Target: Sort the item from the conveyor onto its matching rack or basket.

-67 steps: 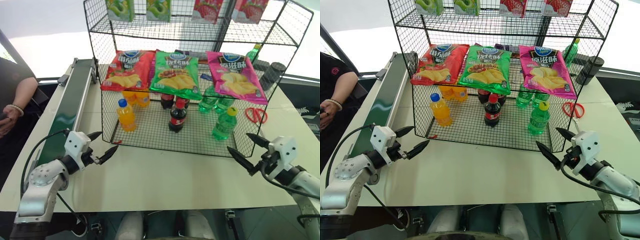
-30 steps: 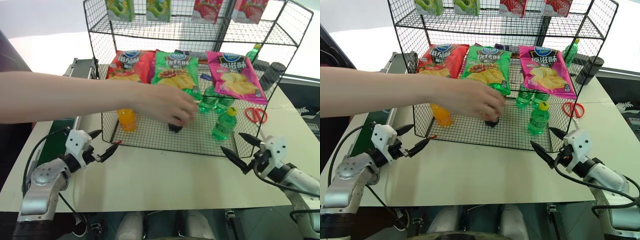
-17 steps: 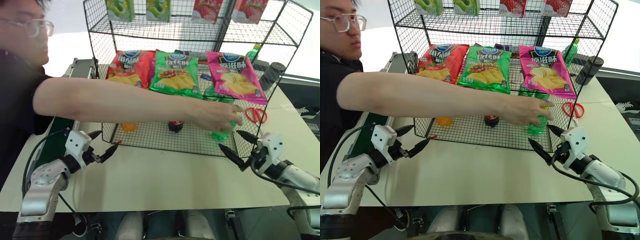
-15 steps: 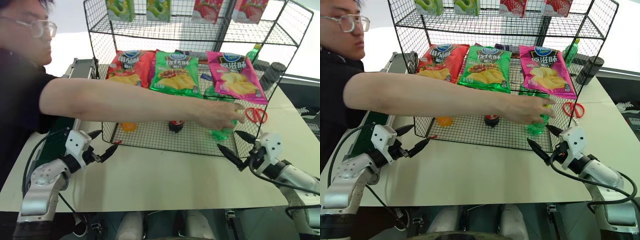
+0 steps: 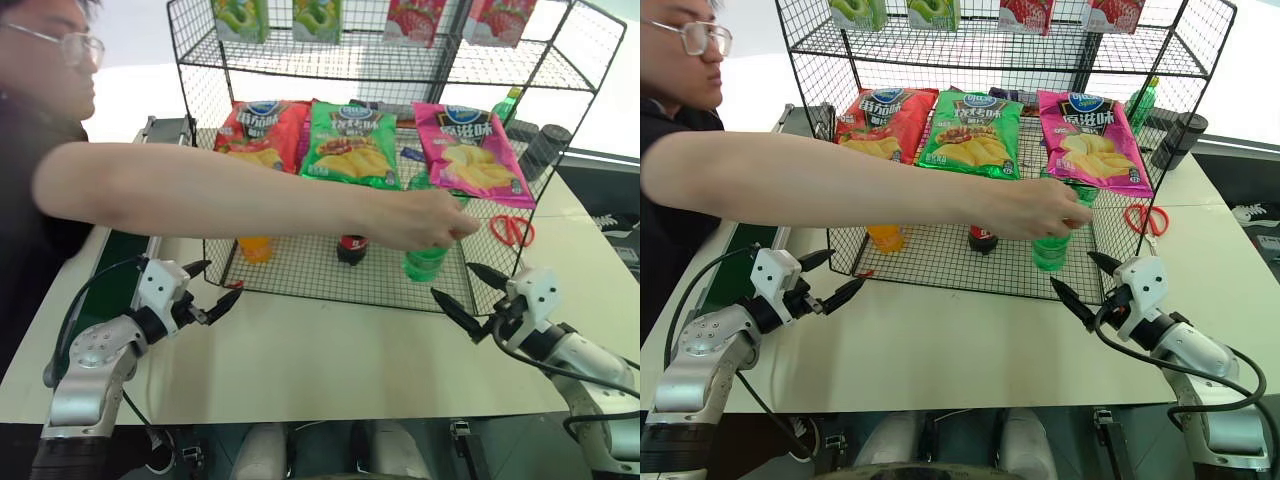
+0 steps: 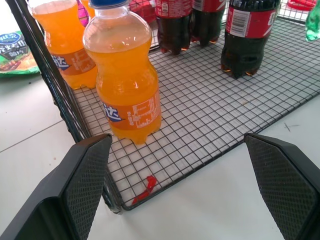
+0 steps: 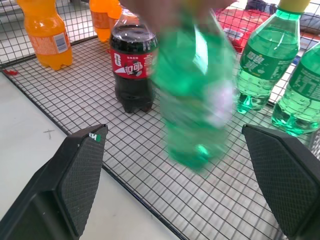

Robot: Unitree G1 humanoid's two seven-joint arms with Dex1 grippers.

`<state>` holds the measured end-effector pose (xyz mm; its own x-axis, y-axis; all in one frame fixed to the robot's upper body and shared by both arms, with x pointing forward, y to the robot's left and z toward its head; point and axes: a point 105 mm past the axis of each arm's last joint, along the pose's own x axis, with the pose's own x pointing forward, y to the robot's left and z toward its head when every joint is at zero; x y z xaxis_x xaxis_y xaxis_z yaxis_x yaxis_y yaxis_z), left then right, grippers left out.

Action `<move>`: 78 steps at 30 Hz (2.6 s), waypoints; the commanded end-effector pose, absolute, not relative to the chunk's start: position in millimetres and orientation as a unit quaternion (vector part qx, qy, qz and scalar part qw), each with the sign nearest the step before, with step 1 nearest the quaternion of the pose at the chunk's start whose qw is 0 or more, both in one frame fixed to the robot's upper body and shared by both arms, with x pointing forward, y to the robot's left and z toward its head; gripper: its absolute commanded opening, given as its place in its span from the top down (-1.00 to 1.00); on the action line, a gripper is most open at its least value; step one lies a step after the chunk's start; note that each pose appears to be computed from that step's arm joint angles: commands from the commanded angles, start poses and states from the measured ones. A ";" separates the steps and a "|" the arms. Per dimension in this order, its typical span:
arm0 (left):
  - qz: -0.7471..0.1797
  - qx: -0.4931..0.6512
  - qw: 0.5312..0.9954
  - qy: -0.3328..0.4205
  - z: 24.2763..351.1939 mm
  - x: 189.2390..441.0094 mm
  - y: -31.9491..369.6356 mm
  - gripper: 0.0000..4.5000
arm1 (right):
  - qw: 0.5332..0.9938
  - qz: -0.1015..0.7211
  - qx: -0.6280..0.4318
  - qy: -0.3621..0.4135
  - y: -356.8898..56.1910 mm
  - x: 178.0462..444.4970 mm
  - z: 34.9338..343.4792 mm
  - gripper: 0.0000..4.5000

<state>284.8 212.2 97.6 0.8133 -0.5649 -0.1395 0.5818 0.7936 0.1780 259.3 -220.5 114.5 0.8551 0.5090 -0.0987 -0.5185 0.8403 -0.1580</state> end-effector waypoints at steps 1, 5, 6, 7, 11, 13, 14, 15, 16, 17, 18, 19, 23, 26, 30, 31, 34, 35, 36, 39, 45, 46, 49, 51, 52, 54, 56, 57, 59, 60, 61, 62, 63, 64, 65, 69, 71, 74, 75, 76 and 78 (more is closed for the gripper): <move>-0.304 0.114 0.946 0.015 108.2 286.4 209.9 -1.00 | 0.956 0.276 -0.103 -0.001 -214.3 261.4 127.5 -0.99; -0.304 0.113 0.946 0.013 108.2 285.9 209.2 -1.00 | 0.954 0.281 -0.103 -0.004 -210.1 262.7 130.1 -0.99; -0.303 0.113 0.946 0.014 107.9 285.3 209.3 -1.00 | 0.953 0.283 -0.104 -0.005 -208.1 263.0 131.1 -0.99; -0.302 0.114 0.947 0.014 107.8 284.7 209.9 -1.00 | 0.952 0.288 -0.104 -0.007 -204.6 263.7 132.4 -0.99; -0.293 0.115 0.949 0.014 108.3 283.2 213.6 -1.00 | 0.944 0.313 -0.104 -0.009 -189.4 266.8 135.3 -0.99; -0.289 0.115 0.950 0.015 107.8 282.5 215.2 -1.00 | 0.940 0.327 -0.101 -0.012 -180.0 268.3 135.9 -0.99; -0.288 0.115 0.950 0.015 107.5 282.0 215.6 -1.00 | 0.938 0.333 -0.098 -0.014 -175.4 269.0 136.5 -0.99; -0.287 0.115 0.951 0.015 107.0 281.5 216.0 -1.00 | 0.936 0.339 -0.095 -0.017 -170.6 270.1 137.2 -0.99; -0.285 0.115 0.951 0.016 106.8 281.4 216.5 -1.00 | 0.934 0.344 -0.092 -0.019 -166.7 271.0 137.6 -0.99; -0.283 0.115 0.952 0.016 106.7 281.5 217.0 -1.00 | 0.933 0.348 -0.090 -0.021 -163.7 271.8 137.7 -0.99; -0.280 0.114 0.953 0.015 106.9 281.5 217.7 -1.00 | 0.931 0.354 -0.086 -0.023 -159.1 272.3 137.7 -0.99; -0.277 0.112 0.954 0.014 107.1 281.6 218.4 -1.00 | 0.929 0.360 -0.084 -0.024 -155.2 272.4 137.6 -0.99; -0.266 0.106 0.958 0.016 105.5 279.2 221.2 -1.00 | 0.924 0.375 -0.077 -0.026 -145.6 271.5 135.3 -0.99; -0.257 0.100 0.961 0.015 105.2 277.0 222.5 -1.00 | 0.923 0.377 -0.073 -0.028 -142.9 272.2 133.5 -0.99; -0.248 0.094 0.964 0.015 106.4 276.0 224.0 -1.00 | 0.920 0.384 -0.068 -0.029 -139.1 271.4 128.4 -0.99; -0.245 0.092 0.965 0.012 107.7 275.7 225.2 -1.00 | 0.921 0.384 -0.066 -0.030 -139.0 271.7 127.1 -0.99; -0.237 0.083 0.968 0.009 112.3 273.0 230.1 -1.00 | 0.921 0.383 -0.065 -0.030 -139.0 274.0 123.3 -0.99; -0.233 0.079 0.969 0.003 115.5 271.5 234.2 -1.00 | 0.920 0.386 -0.066 -0.031 -138.1 274.6 122.2 -0.99; -0.227 0.070 0.971 -0.003 118.6 270.3 238.5 -1.00 | 0.918 0.389 -0.066 -0.031 -137.0 275.0 121.6 -0.99; -0.191 0.043 0.980 -0.026 129.9 270.6 254.3 -1.00 | 0.911 0.407 -0.062 -0.036 -129.6 275.8 122.0 -0.99; -0.028 0.045 0.997 -0.055 134.5 269.2 316.6 -1.00 | 0.881 0.469 -0.044 -0.051 -84.4 269.1 125.5 -0.99; -0.001 0.045 0.997 -0.056 133.3 267.3 326.5 -1.00 | 0.875 0.479 -0.041 -0.053 -77.5 266.9 125.6 -0.99; 0.050 0.035 0.997 -0.056 126.8 260.0 344.9 -1.00 | 0.863 0.501 -0.025 -0.056 -61.7 259.9 127.1 -0.99; 0.065 0.034 0.996 -0.052 120.9 254.6 349.2 -1.00 | 0.860 0.507 -0.009 -0.055 -55.8 257.7 128.7 -0.99; 0.066 0.036 0.996 -0.049 118.2 253.0 349.0 -1.00 | 0.861 0.506 -0.006 -0.055 -55.4 258.1 129.3 -0.99; 0.070 0.037 0.996 -0.046 113.7 250.8 348.6 -1.00 | 0.863 0.502 -0.012 -0.058 -56.8 259.9 130.4 -0.99; 0.076 0.035 0.995 -0.047 112.3 250.5 348.9 -1.00 | 0.862 0.503 -0.020 -0.057 -57.7 260.0 130.1 -0.99; 0.079 0.034 0.995 -0.048 112.5 251.1 348.9 -1.00 | 0.861 0.504 -0.023 -0.056 -57.7 259.7 129.6 -0.99; 0.083 0.033 0.995 -0.051 113.1 252.9 348.5 -1.00 | 0.859 0.508 -0.026 -0.055 -56.2 258.7 129.3 -0.99; 0.084 0.032 0.995 -0.052 113.3 254.3 348.1 -1.00 | 0.858 0.510 -0.028 -0.057 -54.8 258.2 129.9 -0.99; 0.085 0.032 0.994 -0.052 113.5 255.6 347.9 -1.00 | 0.857 0.511 -0.031 -0.059 -53.4 257.8 130.9 -0.99; 0.087 0.033 0.994 -0.053 113.5 256.8 347.7 -1.00 | 0.857 0.510 -0.034 -0.063 -52.8 258.0 132.5 -0.99; 0.089 0.032 0.994 -0.054 113.5 257.6 347.7 -1.00 | 0.857 0.509 -0.036 -0.069 -52.6 258.4 134.7 -0.99; 0.090 0.032 0.994 -0.055 113.5 258.4 347.6 -1.00 | 0.856 0.510 -0.042 -0.075 -52.1 258.6 136.7 -0.99; 0.091 0.032 0.994 -0.055 113.4 259.1 347.2 -1.00 | 0.855 0.511 -0.046 -0.078 -51.6 258.7 137.6 -0.99; 0.089 0.032 0.994 -0.056 113.3 261.5 344.2 -1.00 | 0.849 0.525 -0.031 -0.052 -47.9 256.5 133.6 -0.99; 0.089 0.031 0.994 -0.058 113.6 262.4 343.2 -1.00 | 0.846 0.532 -0.016 -0.038 -45.4 254.6 132.6 -0.99; 0.094 0.027 0.993 -0.060 113.0 262.9 343.0 -1.00 | 0.844 0.535 -0.003 -0.035 -44.1 253.4 134.0 -0.99; 0.099 0.025 0.993 -0.060 112.2 262.6 343.5 -1.00 | 0.843 0.536 0.000 -0.036 -43.8 253.3 134.9 -0.99; 0.102 0.026 0.993 -0.060 111.5 262.5 343.9 -1.00 | 0.843 0.537 0.001 -0.037 -43.5 253.2 135.6 -0.99; 0.113 0.023 0.992 -0.060 110.1 261.9 345.8 -1.00 | 0.842 0.539 0.001 -0.037 -42.8 253.4 136.4 -0.99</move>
